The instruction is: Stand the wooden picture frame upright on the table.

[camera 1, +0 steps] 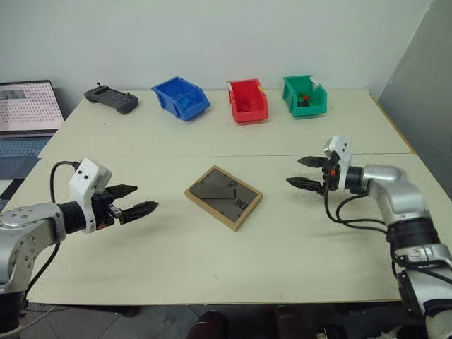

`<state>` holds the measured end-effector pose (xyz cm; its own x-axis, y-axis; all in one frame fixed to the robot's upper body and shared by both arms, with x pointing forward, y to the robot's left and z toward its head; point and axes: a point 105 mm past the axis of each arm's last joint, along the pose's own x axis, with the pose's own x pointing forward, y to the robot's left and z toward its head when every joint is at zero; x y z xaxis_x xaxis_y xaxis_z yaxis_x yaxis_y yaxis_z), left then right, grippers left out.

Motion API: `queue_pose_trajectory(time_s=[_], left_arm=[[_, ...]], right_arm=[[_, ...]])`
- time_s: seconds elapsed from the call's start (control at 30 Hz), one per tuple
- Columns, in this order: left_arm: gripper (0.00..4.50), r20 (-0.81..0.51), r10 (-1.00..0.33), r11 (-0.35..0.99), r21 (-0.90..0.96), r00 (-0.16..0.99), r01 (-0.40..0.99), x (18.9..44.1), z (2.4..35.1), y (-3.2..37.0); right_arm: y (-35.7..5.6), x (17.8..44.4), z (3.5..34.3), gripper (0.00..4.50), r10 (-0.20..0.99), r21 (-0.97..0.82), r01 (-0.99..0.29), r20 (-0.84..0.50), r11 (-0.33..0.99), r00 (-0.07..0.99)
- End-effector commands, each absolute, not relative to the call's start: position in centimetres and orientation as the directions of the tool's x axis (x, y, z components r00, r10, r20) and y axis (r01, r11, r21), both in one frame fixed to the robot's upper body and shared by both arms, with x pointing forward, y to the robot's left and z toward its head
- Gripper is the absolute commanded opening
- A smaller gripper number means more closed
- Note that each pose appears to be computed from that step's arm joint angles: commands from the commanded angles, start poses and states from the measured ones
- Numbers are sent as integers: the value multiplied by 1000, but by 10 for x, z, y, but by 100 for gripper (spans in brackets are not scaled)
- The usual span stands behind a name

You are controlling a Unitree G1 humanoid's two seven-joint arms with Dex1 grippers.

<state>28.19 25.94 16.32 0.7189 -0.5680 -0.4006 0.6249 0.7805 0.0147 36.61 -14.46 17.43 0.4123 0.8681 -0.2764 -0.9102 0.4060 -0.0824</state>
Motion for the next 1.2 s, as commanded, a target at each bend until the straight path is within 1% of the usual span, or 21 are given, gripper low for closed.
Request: queue_pose_trajectory(time_s=[0.03,0.1,0.13,0.23,0.27,0.33,0.37,0.47,0.5,0.53,0.57,0.6,0.73,0.77,0.83,0.87,0.93,1.03,1.2], left_arm=[[450,-373,-549,776,107,748,622,289,177,259],[450,-360,-531,789,119,767,603,292,177,259],[450,-332,-524,804,110,784,584,295,179,259],[450,-311,-498,822,129,809,555,298,176,260],[450,-304,-495,823,136,814,551,299,175,259],[414,-279,-477,838,141,833,527,305,171,259],[403,-270,-472,842,144,839,520,309,167,256],[336,-251,-433,864,156,866,478,323,156,251],[309,-253,-429,866,158,867,474,326,151,247],[292,-256,-439,860,157,861,485,328,147,241],[261,-260,-450,854,155,854,497,329,142,235],[243,-264,-456,849,156,850,504,330,138,231],[142,-272,-468,842,153,841,518,337,118,211],[125,-274,-476,836,156,836,527,337,115,206],[82,-278,-501,818,157,820,553,338,112,196],[53,-280,-506,813,160,816,560,339,111,194],[4,-289,-512,808,158,809,568,341,107,190],[1,-301,-526,796,154,795,585,345,101,182],[1,-278,-564,777,141,778,613,360,102,159]], right_arm=[[-136,360,182,441,891,-114,-942,-305,317,336],[-136,365,180,441,882,-135,-936,-314,326,352],[-137,369,179,441,875,-145,-928,-311,342,371],[-136,380,176,441,850,-200,-901,-302,386,431],[-134,382,175,425,850,-206,-899,-301,386,433],[-130,390,170,389,836,-245,-888,-311,389,452],[-128,396,168,365,822,-274,-873,-310,404,478],[-119,412,164,294,786,-318,-830,-291,459,546],[-113,414,161,267,784,-314,-826,-283,468,553],[-107,416,157,247,785,-308,-827,-280,471,552],[-102,417,153,213,783,-309,-825,-282,474,555],[-99,418,150,193,777,-320,-820,-286,474,561],[-84,416,128,80,771,-354,-821,-312,448,555],[-81,415,124,64,771,-357,-822,-315,444,553],[-72,409,118,16,789,-348,-838,-316,420,526],[-68,406,117,0,798,-344,-846,-316,407,513],[-61,400,114,0,814,-342,-857,-312,385,490],[-55,391,112,0,832,-324,-872,-305,367,464],[-46,366,111,0,868,-287,-910,-314,300,385]])
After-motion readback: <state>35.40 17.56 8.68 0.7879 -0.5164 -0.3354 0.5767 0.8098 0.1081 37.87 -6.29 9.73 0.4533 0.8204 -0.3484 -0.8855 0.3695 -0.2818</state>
